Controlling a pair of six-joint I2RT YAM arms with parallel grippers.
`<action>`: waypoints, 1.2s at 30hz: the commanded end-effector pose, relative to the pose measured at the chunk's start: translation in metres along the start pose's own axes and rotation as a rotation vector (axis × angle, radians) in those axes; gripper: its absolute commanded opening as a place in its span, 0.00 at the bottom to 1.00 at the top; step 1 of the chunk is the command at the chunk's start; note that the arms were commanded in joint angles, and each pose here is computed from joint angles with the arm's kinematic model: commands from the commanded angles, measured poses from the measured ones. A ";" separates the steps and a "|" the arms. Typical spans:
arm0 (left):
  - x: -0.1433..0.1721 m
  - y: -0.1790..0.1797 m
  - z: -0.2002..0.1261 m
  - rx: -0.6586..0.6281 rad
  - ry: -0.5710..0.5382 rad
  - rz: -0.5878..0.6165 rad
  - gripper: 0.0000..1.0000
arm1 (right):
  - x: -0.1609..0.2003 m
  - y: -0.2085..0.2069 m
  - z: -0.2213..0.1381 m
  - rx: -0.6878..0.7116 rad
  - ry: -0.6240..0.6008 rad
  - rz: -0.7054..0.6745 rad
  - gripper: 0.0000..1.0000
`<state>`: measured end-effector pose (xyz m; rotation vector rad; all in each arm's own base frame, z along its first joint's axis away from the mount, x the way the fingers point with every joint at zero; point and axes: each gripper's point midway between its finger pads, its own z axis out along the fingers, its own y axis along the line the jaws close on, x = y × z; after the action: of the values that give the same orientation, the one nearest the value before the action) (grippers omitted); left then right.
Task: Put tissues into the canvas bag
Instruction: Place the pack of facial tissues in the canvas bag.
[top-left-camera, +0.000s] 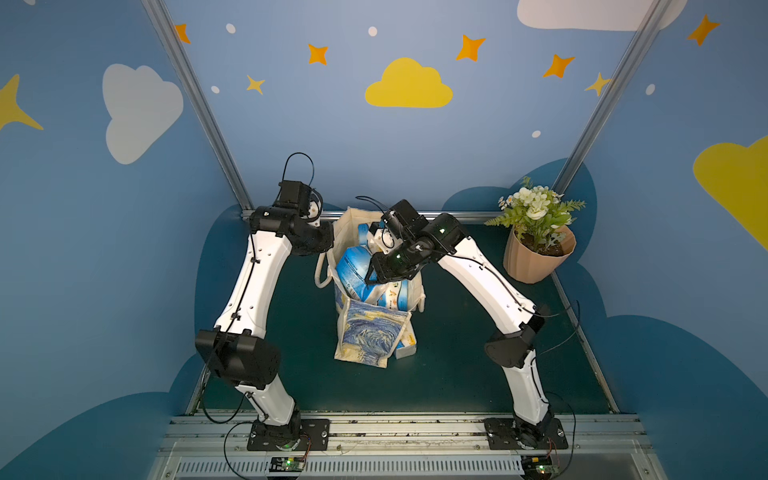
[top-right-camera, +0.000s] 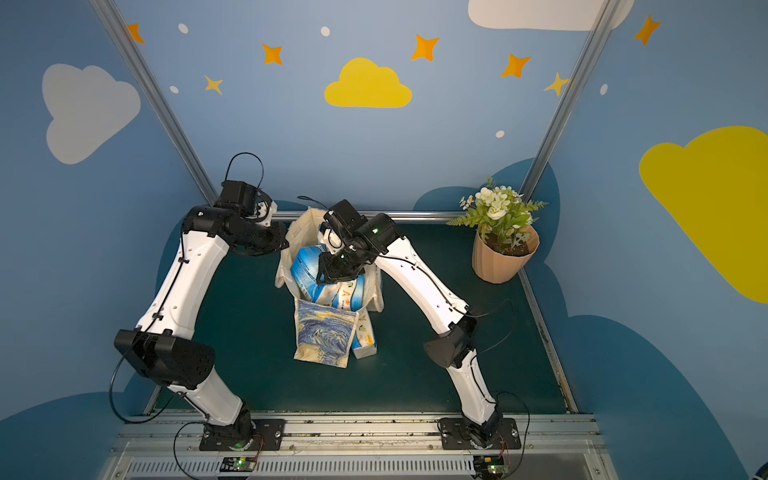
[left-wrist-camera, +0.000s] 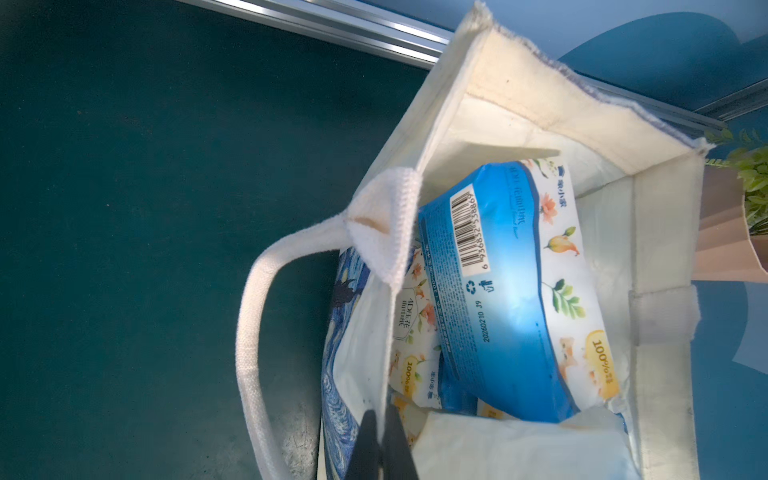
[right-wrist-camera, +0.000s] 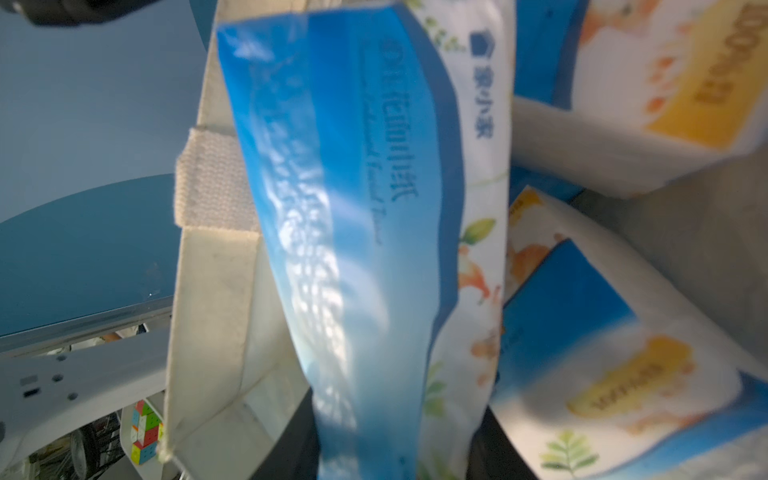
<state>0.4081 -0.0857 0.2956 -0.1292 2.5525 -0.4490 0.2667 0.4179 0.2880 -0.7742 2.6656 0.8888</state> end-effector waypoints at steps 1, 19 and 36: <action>-0.009 -0.006 -0.012 0.030 -0.053 0.016 0.04 | 0.000 -0.012 0.015 0.061 0.018 -0.016 0.34; -0.014 -0.011 -0.001 0.038 -0.034 0.016 0.04 | 0.003 0.004 0.026 0.066 0.010 -0.171 0.70; -0.012 -0.008 0.005 0.027 -0.019 0.023 0.04 | -0.026 -0.054 -0.155 0.245 -0.494 -0.080 0.73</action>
<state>0.4130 -0.0887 0.2942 -0.1237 2.5565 -0.4628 0.2896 0.3266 0.4112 -0.6442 2.1919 0.7562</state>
